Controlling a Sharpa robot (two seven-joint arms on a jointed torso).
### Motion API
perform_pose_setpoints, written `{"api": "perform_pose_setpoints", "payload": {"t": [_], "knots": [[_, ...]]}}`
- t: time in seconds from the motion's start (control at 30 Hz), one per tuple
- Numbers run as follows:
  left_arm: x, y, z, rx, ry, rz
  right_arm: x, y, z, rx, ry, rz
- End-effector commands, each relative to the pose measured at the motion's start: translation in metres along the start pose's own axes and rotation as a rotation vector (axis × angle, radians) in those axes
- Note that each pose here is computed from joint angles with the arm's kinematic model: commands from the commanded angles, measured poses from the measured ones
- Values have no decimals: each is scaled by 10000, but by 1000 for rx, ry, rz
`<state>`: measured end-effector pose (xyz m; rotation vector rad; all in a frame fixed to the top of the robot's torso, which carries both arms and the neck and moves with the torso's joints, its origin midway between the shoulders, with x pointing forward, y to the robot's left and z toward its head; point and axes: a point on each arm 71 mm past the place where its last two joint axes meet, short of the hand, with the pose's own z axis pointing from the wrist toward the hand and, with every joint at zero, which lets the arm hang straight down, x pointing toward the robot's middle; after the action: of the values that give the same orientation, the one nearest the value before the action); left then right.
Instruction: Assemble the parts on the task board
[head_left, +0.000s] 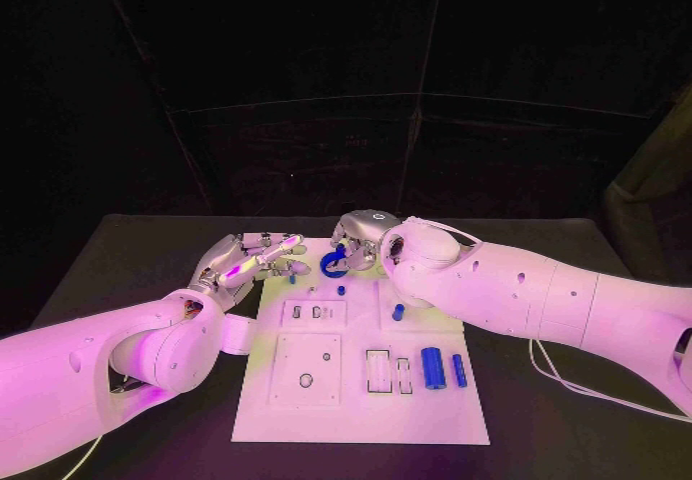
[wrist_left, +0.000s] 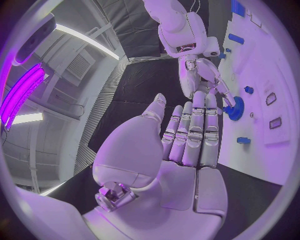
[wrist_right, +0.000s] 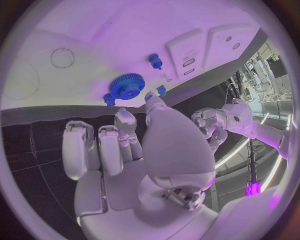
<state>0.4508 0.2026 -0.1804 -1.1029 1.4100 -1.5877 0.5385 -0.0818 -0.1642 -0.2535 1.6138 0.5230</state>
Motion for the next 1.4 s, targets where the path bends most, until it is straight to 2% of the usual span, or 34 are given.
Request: {"api": "perform_pose_setpoints", "payload": {"t": [0.03,0.13,0.23,0.3,0.37,0.43,0.63,0.73,0.87,1.1,1.4], "knots": [[15,-13,3,6,15,-2,5,1,-6,-4,24,1],[13,-13,2,5,15,-2,-6,-20,-24,-3,13,10],[11,-14,0,5,16,-2,-64,-79,-78,-5,-56,44],[3,-14,-1,5,14,-2,-116,-146,-141,-13,-111,81],[-14,-16,-5,5,11,0,-187,-272,-261,-32,-168,146],[-29,-18,-10,6,8,1,-240,-407,-385,-45,-193,205],[-64,-22,-19,6,2,3,-337,-887,-753,-41,-166,355],[-69,-20,-16,5,3,2,-371,-1148,-913,-22,-147,384],[-67,-15,-7,3,8,0,-402,-1418,-1055,7,-138,391],[-69,-1,15,0,12,-1,-411,-1706,-1152,49,-127,384],[-74,10,36,1,10,1,-321,-1815,-1160,74,-102,385]]}}
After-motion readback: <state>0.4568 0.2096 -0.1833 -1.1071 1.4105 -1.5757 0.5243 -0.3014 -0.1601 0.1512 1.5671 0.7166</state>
